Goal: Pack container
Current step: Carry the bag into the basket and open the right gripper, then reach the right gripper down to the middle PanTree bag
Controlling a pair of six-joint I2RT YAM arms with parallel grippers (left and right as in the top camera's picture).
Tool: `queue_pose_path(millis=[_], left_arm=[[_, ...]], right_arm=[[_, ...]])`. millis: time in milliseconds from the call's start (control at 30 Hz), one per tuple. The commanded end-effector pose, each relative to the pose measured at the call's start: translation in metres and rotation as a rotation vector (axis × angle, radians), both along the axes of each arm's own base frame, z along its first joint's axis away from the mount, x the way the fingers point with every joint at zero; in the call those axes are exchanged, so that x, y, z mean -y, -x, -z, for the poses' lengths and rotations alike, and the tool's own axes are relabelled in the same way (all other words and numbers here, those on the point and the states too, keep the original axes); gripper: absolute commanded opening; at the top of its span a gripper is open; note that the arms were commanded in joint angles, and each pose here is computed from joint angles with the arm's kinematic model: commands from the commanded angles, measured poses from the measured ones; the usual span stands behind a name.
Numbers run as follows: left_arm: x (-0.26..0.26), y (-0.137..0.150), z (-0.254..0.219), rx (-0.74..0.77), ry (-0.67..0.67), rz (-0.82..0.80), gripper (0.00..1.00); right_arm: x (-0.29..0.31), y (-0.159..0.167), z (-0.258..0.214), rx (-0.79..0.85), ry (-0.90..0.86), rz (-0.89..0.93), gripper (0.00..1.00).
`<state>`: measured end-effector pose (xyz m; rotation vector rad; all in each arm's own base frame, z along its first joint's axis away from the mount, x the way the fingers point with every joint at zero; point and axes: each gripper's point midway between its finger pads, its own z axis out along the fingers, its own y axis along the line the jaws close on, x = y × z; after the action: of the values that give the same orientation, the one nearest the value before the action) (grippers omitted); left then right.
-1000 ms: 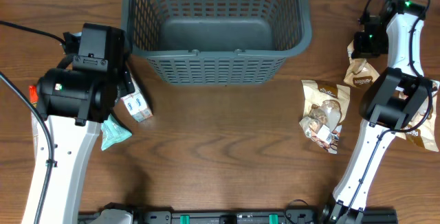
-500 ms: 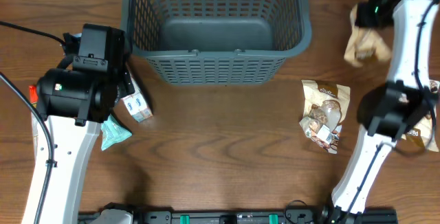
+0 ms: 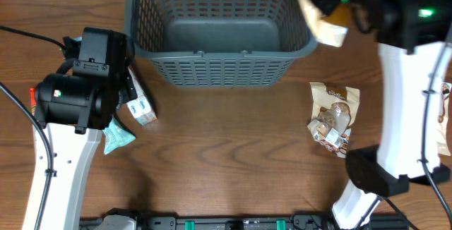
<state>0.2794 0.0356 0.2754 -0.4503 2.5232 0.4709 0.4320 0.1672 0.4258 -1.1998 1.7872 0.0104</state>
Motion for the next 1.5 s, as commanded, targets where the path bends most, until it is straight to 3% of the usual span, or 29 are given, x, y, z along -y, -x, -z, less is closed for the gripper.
queue_pose_path(millis=[0,133,333,600,633,733,833,867,967,1033,1133,1267,1367,1467], left_arm=[[-0.003,0.002,-0.007,0.025,0.006,-0.021,0.96],[-0.003,0.004,-0.009,0.034,0.008,-0.021,0.96],[-0.003,0.006,-0.012,0.047,0.010,-0.020,0.96],[-0.004,0.008,-0.014,0.056,0.011,-0.020,0.96],[-0.004,0.008,-0.014,0.056,0.011,-0.020,0.96],[-0.004,0.008,-0.014,0.056,0.011,-0.020,0.96],[-0.004,0.008,-0.014,0.056,0.011,-0.021,0.96],[-0.004,0.008,-0.014,0.056,0.011,-0.020,0.96],[-0.003,0.008,-0.014,0.056,0.011,-0.020,0.96],[-0.004,0.008,-0.014,0.056,0.011,-0.020,0.96],[-0.004,0.008,-0.014,0.056,0.011,-0.020,0.96],[-0.004,0.008,-0.014,0.056,0.011,-0.020,0.96],[-0.004,0.008,-0.014,0.056,0.011,-0.020,0.96],[-0.004,0.008,-0.014,0.056,0.011,-0.020,0.96]], right_arm=[[-0.051,0.003,0.024,0.054,0.112,-0.272,0.01],[-0.078,-0.012,0.060,-0.009,0.112,-0.324,0.01],[-0.095,-0.042,0.159,-0.179,0.195,-0.392,0.01],[-0.098,-0.048,0.241,-0.383,0.217,-0.394,0.02],[-0.098,-0.048,0.244,-0.400,0.210,-0.382,0.09],[-0.098,-0.048,0.241,-0.431,0.175,-0.330,0.52],[-0.097,-0.045,0.215,-0.398,0.146,-0.303,0.73],[-0.095,-0.044,0.203,-0.374,0.140,-0.297,0.91],[-0.090,-0.035,0.144,-0.251,0.110,-0.292,0.88],[-0.080,-0.027,0.098,-0.153,0.086,-0.259,0.80],[-0.043,-0.029,0.036,-0.047,0.015,-0.033,0.79],[0.058,-0.034,-0.026,0.024,-0.197,0.536,0.89],[0.145,-0.019,-0.034,0.001,-0.382,0.940,0.95],[0.199,-0.002,-0.016,-0.098,-0.507,1.164,0.93]])
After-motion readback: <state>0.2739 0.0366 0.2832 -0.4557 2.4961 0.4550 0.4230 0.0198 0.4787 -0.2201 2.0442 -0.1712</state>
